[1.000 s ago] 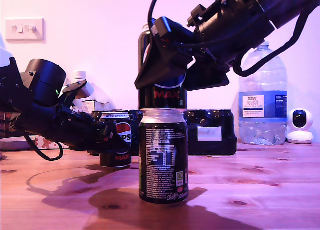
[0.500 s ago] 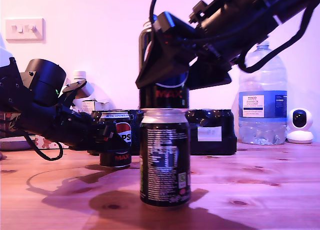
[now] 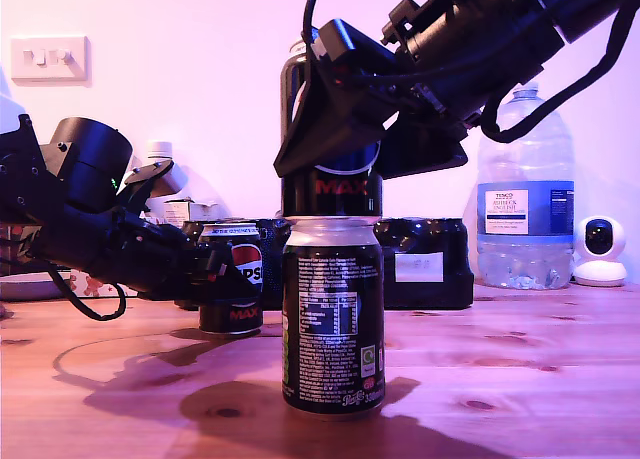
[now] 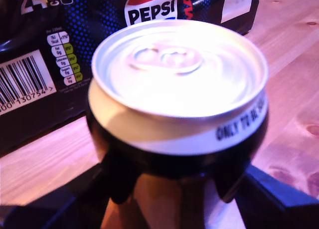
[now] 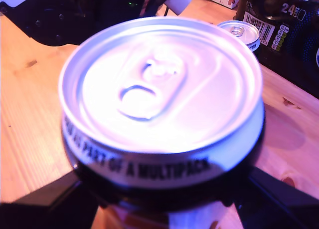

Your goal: Stack up the Pepsi cans on top of each other

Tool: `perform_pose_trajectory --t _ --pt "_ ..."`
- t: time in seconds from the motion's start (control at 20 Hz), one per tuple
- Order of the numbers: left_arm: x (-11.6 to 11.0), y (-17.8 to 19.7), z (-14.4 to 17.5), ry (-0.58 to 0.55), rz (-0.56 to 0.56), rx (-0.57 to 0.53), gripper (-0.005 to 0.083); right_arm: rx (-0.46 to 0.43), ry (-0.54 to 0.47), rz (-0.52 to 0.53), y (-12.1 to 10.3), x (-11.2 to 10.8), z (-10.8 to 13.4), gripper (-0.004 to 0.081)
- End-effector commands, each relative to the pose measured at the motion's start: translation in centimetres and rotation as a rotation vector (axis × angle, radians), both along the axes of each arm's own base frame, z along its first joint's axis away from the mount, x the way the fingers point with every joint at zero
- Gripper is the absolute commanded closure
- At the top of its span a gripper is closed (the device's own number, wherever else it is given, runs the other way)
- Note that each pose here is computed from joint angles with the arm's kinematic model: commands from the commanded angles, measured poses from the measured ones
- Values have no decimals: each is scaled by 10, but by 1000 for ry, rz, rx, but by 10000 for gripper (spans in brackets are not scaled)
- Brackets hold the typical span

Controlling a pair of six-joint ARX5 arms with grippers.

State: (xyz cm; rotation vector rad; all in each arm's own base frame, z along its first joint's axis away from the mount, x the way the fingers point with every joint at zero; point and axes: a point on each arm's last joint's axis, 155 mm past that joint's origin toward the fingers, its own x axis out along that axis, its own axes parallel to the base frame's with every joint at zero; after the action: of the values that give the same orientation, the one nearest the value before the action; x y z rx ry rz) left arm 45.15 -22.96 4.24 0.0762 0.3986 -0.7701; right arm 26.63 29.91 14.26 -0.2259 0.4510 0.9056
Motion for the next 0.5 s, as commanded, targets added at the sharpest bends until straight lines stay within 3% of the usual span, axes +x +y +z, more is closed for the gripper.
perform_pose_trajectory --t 0.0,0.45 --pt "-1 -2 -8 15 -7 4 384 14 -16 11 4 -2 8 13" --pt "-1 -2 -8 14 -7 4 384 33 7 -13 3 0 10 -12"
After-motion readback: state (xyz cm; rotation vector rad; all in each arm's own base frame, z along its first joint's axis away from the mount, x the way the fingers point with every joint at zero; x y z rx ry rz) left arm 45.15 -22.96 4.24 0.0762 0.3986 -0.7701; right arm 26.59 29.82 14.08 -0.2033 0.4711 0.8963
